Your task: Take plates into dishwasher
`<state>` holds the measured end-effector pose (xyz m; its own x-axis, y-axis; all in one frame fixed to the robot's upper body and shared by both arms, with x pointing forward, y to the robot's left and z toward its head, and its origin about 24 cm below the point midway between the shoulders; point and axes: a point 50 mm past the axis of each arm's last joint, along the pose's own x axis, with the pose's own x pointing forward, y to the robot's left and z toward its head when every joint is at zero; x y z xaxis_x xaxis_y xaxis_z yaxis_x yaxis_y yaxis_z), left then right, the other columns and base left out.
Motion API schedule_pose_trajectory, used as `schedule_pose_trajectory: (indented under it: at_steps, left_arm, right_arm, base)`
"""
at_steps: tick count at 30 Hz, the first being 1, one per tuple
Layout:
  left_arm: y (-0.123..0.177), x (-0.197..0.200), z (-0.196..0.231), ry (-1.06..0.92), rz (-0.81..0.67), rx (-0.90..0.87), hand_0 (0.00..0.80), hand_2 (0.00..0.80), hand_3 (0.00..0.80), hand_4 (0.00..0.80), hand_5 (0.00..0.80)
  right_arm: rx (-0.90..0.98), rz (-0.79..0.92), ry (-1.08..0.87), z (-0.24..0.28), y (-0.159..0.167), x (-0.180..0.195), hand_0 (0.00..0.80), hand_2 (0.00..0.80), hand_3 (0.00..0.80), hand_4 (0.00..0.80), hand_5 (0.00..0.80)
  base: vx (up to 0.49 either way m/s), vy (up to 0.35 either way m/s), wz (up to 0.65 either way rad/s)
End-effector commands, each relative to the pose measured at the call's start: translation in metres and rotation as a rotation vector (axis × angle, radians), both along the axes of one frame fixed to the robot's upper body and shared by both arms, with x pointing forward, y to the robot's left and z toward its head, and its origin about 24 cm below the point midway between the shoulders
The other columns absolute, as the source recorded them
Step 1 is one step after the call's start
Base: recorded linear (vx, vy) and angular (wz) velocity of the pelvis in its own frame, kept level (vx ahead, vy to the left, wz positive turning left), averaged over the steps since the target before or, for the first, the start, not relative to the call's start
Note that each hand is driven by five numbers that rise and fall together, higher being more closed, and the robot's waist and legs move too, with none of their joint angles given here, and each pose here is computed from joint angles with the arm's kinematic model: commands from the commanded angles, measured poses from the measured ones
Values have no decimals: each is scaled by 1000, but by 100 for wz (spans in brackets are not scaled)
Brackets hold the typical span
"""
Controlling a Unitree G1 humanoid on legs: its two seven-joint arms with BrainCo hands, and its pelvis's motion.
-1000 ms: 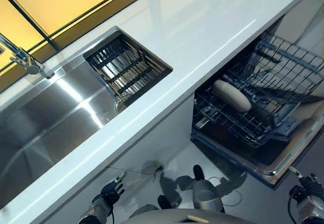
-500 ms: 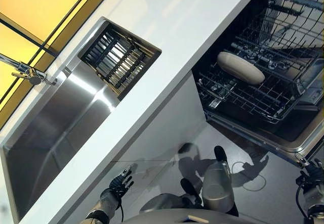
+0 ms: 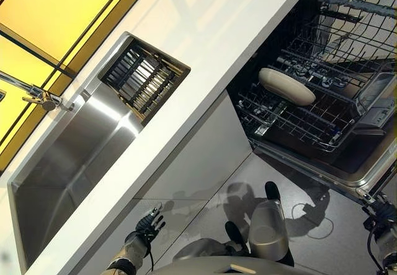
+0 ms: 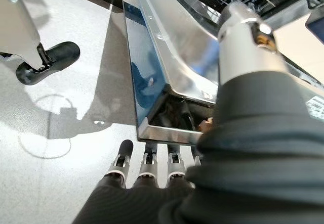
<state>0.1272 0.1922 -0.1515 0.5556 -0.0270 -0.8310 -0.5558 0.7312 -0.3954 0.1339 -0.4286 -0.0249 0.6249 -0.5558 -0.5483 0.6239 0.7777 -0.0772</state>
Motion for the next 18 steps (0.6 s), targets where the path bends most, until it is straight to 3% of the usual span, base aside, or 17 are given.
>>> schedule_pose_trajectory:
  at_steps: [1, 18]
  left_arm:
    - [22, 19, 13, -105, 57, 72, 0, 0, 0, 0, 0]
    - [38, -7, 6, 1, 73, 130, 0, 0, 0, 0, 0]
  right_arm:
    - [-129, 391, -435, 92, 32, 116, 0, 0, 0, 0, 0]
    - [-137, 476, -626, 158, 46, 158, 0, 0, 0, 0, 0]
  base:
    - [0, 0, 0]
    - [72, -37, 7]
